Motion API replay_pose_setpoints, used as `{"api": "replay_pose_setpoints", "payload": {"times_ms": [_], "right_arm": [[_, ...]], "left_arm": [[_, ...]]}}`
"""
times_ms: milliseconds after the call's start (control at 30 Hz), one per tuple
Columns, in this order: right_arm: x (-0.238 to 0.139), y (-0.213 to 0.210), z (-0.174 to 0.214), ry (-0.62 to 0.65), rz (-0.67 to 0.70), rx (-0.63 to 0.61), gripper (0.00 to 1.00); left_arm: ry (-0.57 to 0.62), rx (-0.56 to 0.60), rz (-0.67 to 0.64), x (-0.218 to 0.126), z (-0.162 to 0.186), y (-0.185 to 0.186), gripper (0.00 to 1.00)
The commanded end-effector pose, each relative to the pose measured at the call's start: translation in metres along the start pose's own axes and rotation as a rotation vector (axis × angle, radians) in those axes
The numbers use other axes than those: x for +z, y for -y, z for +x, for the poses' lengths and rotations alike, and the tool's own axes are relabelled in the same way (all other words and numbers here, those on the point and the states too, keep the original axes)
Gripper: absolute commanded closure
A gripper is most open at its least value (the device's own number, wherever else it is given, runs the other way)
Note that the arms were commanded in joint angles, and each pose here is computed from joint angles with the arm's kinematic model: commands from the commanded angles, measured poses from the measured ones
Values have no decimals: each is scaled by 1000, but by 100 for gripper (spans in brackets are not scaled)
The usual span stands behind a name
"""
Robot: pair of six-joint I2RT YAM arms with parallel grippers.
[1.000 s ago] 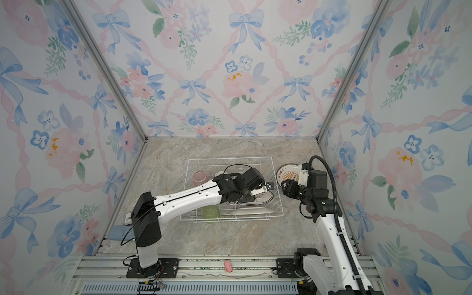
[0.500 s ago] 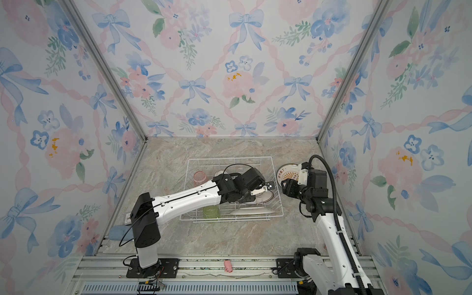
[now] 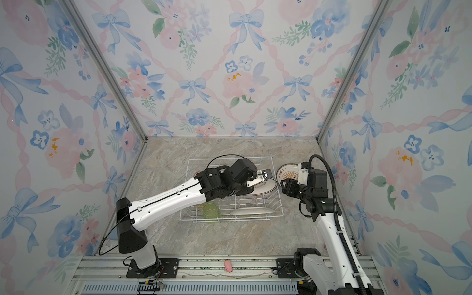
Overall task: Unload the mixed dishes from the dish rack
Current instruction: 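Lift the red-lettered plate up out of the rack with the left gripper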
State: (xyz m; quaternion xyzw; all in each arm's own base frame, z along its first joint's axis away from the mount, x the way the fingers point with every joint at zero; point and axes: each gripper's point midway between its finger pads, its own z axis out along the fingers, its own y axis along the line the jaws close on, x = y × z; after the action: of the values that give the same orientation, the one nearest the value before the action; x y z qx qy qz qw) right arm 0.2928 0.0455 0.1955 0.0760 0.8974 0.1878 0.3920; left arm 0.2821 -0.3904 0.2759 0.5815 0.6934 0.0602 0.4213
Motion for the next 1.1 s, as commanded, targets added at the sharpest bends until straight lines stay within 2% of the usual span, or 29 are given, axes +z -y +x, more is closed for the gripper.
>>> {"api": "replay_pose_setpoints", "payload": {"times_ms": [0, 167, 300, 433, 633, 833, 1067], "right_arm": [[-7, 1, -3, 24, -8, -13, 35], [-16, 3, -8, 70, -78, 35, 35], [-18, -9, -11, 105, -207, 66, 37], [-19, -33, -15, 134, -373, 62, 37], [-18, -64, -12, 130, -544, 9, 38], [-20, -83, -11, 149, -657, -15, 38], [-14, -89, -12, 153, -707, -10, 39]], "left_arm": [[82, -116, -36, -23, -12, -30, 100], [107, -227, -19, -28, -2, -49, 100], [155, -304, 9, -32, 2, -63, 100], [182, -327, 28, -34, 1, -68, 100], [227, -376, 83, -35, -3, -73, 100], [279, -448, 154, -37, -2, -82, 100], [327, -488, 232, -37, -3, -82, 100]]}}
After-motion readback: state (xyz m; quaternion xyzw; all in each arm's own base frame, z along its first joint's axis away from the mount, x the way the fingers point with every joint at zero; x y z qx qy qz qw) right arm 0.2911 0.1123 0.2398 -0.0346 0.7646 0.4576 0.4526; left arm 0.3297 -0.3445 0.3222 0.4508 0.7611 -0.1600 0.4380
